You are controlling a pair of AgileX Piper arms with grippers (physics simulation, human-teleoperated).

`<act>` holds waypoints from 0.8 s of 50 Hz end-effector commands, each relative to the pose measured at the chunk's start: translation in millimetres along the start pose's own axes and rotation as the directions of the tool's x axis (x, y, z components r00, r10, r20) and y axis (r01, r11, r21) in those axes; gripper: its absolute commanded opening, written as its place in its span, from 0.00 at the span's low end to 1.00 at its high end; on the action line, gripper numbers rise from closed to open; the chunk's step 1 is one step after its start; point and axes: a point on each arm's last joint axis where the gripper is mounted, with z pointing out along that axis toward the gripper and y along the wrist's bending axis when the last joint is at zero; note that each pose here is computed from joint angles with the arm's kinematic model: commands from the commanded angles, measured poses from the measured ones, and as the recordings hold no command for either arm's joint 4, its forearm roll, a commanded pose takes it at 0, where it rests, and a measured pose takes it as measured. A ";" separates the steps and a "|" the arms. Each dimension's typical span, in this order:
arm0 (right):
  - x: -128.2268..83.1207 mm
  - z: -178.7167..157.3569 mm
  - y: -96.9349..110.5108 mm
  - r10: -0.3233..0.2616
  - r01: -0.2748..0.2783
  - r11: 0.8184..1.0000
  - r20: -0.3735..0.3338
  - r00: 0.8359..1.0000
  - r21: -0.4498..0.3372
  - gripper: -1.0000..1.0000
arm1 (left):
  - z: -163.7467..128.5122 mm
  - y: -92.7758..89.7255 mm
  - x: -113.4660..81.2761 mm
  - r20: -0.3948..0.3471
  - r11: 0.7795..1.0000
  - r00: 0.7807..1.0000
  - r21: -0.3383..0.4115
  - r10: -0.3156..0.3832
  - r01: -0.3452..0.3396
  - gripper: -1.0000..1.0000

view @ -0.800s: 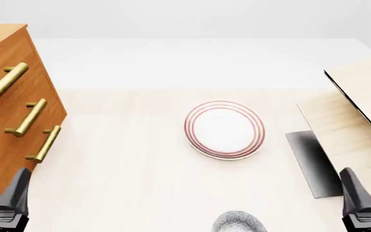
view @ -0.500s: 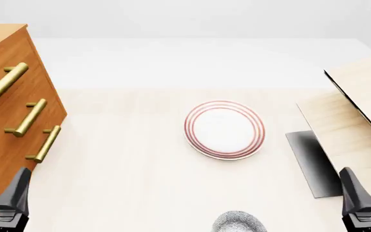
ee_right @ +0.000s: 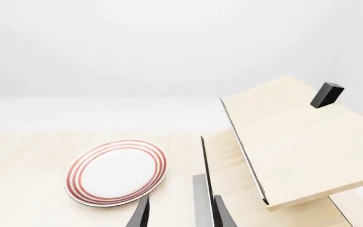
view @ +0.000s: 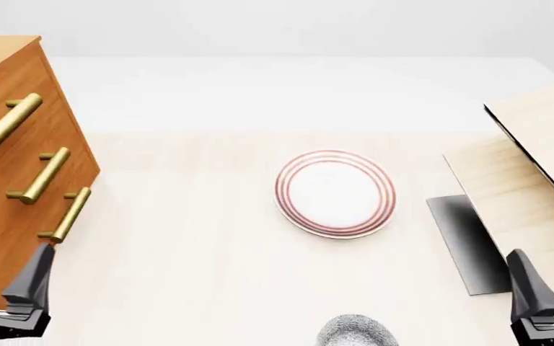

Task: Open the top drawer of the cabinet and put the bowl in it.

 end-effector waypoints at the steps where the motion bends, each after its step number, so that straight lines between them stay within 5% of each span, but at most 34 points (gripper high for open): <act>1: 0.0 -0.1 0.0 0.000 0.000 1.000 0.001 1.000 0.000 1.00 | 17.8 -0.6 -17.5 -0.044 0.990 0.990 0.036 0.137 -0.136 1.00; 7: 0.1 -0.1 0.0 0.000 0.000 1.000 0.001 1.000 0.001 1.00 | 26.4 0.7 -25.1 -0.077 0.974 0.971 0.042 0.227 -0.224 1.00; 13: 0.0 -0.1 0.0 0.000 0.000 1.000 0.001 1.000 0.001 1.00 | 35.1 3.7 -26.0 -0.124 0.930 0.922 0.046 0.368 -0.365 1.00; 18: 0.0 -0.1 0.0 0.000 0.000 1.000 0.001 1.000 0.000 1.00 | 36.4 3.0 -40.6 -0.108 0.920 0.914 0.063 0.391 -0.386 1.00; 32: 0.0 -0.1 0.0 0.000 0.000 1.000 0.001 1.000 0.000 1.00 | 41.5 6.7 -55.1 -0.125 0.838 0.829 0.076 0.546 -0.540 1.00; 34: 0.1 -0.1 0.0 0.000 0.000 1.000 0.001 1.000 0.000 1.00 | 42.8 7.1 -54.5 -0.131 0.823 0.812 0.079 0.568 -0.563 1.00; 35: 0.1 -0.1 0.0 0.000 0.000 1.000 0.000 1.000 0.000 1.00 | 42.0 9.5 -40.6 -0.157 0.759 0.744 0.081 0.650 -0.646 1.00; 40: 0.1 -0.1 0.0 0.000 0.000 1.000 0.001 1.000 0.000 1.00 | 41.6 9.0 -45.3 -0.141 0.720 0.707 0.090 0.693 -0.688 1.00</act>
